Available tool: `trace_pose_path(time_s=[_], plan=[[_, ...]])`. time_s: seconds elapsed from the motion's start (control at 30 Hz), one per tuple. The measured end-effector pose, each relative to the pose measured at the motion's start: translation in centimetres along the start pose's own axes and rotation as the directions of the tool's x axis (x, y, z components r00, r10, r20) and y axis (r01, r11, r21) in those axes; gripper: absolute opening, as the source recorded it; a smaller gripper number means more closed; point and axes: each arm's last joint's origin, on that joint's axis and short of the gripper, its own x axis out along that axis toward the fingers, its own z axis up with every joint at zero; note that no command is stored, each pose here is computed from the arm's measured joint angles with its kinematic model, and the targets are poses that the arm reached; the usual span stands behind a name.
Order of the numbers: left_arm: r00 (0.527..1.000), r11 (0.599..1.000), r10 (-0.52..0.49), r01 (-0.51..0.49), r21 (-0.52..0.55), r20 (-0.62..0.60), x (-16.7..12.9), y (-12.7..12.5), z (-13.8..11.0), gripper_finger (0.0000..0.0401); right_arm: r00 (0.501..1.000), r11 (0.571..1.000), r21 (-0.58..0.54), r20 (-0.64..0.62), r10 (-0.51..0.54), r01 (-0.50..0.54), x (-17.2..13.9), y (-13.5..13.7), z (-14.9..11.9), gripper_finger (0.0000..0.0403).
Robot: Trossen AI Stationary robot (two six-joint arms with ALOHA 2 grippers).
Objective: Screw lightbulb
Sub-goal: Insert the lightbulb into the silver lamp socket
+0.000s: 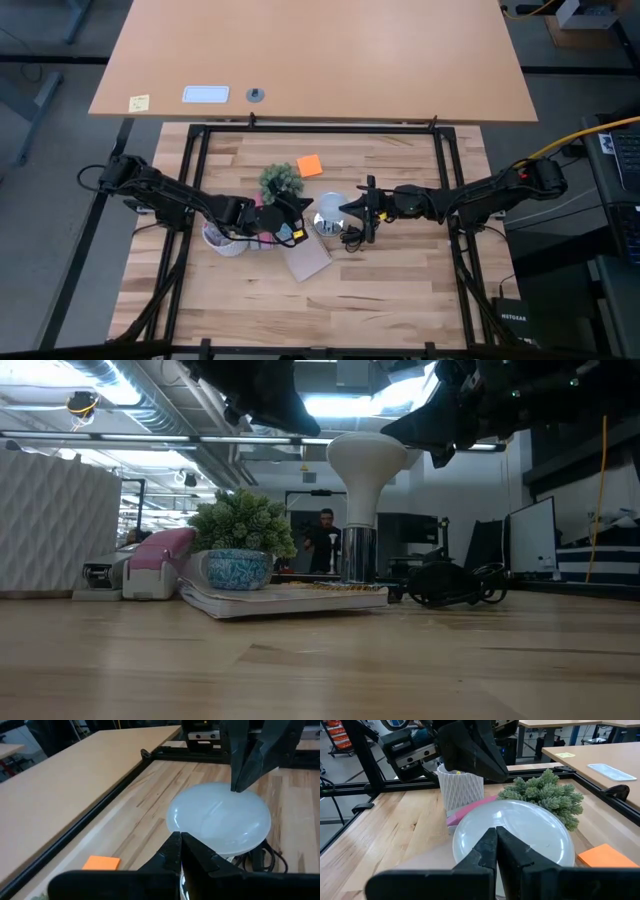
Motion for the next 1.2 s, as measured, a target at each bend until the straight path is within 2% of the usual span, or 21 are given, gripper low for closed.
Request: trace_pose_path(time_s=[0.23,0.5,0.9,1.03,1.2], plan=[[1.000,1.000,0.000,0.000,0.013,0.000,0.0,0.0,0.0,0.0001,1.000,1.000,0.000,0.000,0.000,0.000,0.0,0.0,0.0,0.0012],[1.000,0.997,0.011,-0.012,0.074,0.003,0.3,0.3,0.1,0.0001,1.000,1.000,-0.001,-0.001,0.000,0.000,0.0,0.0,0.0,0.0012],[0.999,0.994,-0.037,0.037,0.106,0.002,-0.1,-0.2,0.0,0.0001,1.000,1.000,-0.001,-0.001,0.001,-0.001,0.0,0.0,0.0,0.0012],[0.995,0.988,-0.104,0.103,0.111,-0.001,-0.5,-0.8,0.0,0.0001,1.000,1.000,-0.001,-0.001,0.001,-0.001,0.0,0.0,0.0,0.0012],[0.962,0.959,-0.273,0.271,0.081,0.023,-0.6,-1.6,0.3,0.0001,1.000,1.000,-0.001,-0.001,0.001,-0.001,0.0,0.0,0.0,0.0012]])
